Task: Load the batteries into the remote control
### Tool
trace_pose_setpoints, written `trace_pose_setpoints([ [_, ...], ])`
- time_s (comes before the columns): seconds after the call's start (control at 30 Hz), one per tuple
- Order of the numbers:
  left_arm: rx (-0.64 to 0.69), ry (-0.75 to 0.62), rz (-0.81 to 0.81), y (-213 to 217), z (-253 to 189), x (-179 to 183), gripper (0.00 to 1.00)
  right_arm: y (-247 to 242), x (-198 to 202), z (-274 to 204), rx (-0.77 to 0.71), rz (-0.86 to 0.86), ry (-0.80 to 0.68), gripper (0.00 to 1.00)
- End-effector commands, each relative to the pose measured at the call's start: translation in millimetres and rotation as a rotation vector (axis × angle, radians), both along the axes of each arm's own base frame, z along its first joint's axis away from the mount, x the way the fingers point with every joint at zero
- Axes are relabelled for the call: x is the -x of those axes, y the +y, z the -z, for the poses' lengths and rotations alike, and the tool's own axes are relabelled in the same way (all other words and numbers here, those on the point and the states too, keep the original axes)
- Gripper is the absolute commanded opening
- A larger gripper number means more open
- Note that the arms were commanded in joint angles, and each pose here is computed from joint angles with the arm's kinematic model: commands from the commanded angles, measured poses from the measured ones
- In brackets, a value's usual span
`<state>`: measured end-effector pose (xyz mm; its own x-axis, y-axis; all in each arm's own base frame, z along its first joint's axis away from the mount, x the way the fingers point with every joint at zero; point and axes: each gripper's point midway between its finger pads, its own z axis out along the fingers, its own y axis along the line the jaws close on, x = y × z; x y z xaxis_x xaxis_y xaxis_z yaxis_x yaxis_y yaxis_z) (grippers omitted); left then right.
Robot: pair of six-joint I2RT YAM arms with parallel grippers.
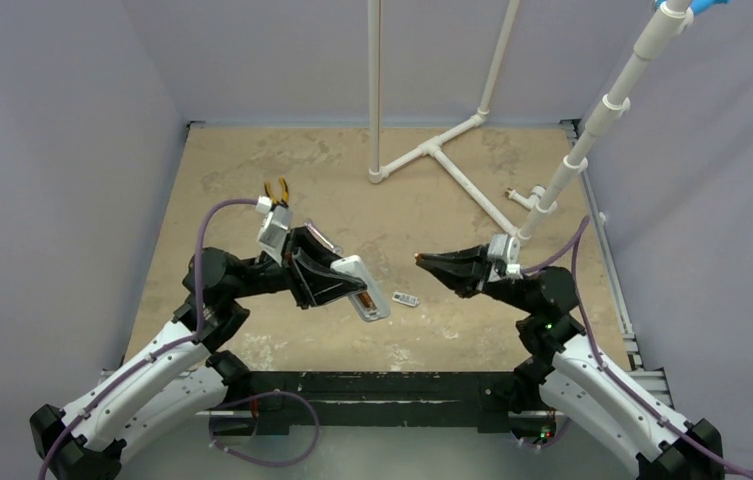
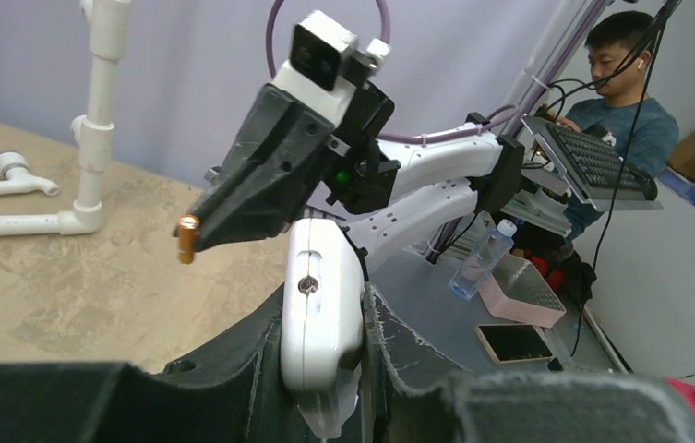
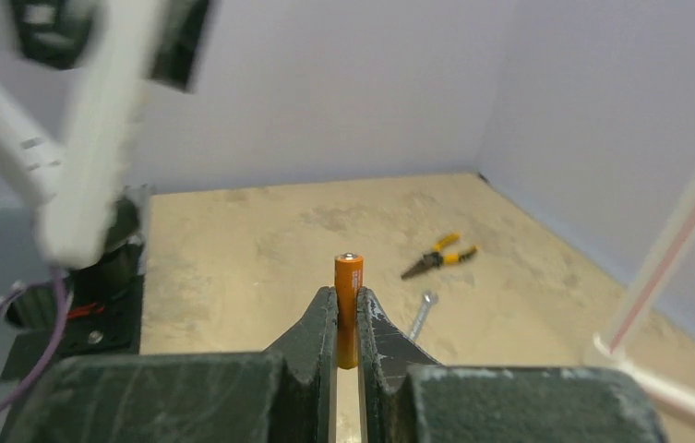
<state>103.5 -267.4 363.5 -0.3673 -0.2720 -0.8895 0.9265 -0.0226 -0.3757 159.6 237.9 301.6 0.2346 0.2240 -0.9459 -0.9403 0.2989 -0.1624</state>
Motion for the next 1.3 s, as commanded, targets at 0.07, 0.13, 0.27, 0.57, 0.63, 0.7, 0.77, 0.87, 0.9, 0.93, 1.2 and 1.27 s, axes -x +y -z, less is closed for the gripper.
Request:
trace_pose_setpoints([
  [0.07,-0.004,-0.032,-0.031,-3,-4,-8,0.0,-34,-102,47,-0.1,0.527,0.551,0.0],
  [0.13,-0.021,0.001,-0.064,-2,-1,-14,0.0,-42,-116,64,-0.13,0.62,0.664,0.0],
  [0.27,-0.07,0.074,-0.151,0,8,-29,0.0,-63,-130,80,-0.404,0.779,1.017,0.0],
  [0.57,-0.124,0.15,-0.214,3,20,-39,0.0,-76,-98,139,-0.662,0.993,1.727,0.0],
  [0.63,-0.125,0.152,-0.22,4,21,-39,0.0,-79,-95,145,-0.704,0.998,1.757,0.0],
  [0.7,-0.126,0.153,-0.23,6,22,-39,0.0,-83,-91,152,-0.719,1.029,1.78,0.0],
  [0.77,-0.123,0.151,-0.235,7,21,-39,0.0,-92,-89,156,-0.726,1.084,1.771,0.0],
  [0.87,-0.125,0.152,-0.238,7,22,-39,0.0,-97,-85,160,-0.741,1.118,1.784,0.0],
  [0.9,-0.124,0.153,-0.241,8,22,-39,0.0,-100,-85,161,-0.719,1.131,1.761,0.0],
  [0.93,-0.125,0.154,-0.244,8,23,-40,0.0,-105,-85,162,-0.676,1.159,1.715,0.0],
  [1.2,-0.113,0.182,-0.239,2,27,-46,0.0,-129,-66,239,-0.294,1.354,1.603,0.0],
  [1.27,-0.114,0.191,-0.234,0,29,-46,0.0,-119,-65,253,-0.275,1.304,1.629,0.0],
])
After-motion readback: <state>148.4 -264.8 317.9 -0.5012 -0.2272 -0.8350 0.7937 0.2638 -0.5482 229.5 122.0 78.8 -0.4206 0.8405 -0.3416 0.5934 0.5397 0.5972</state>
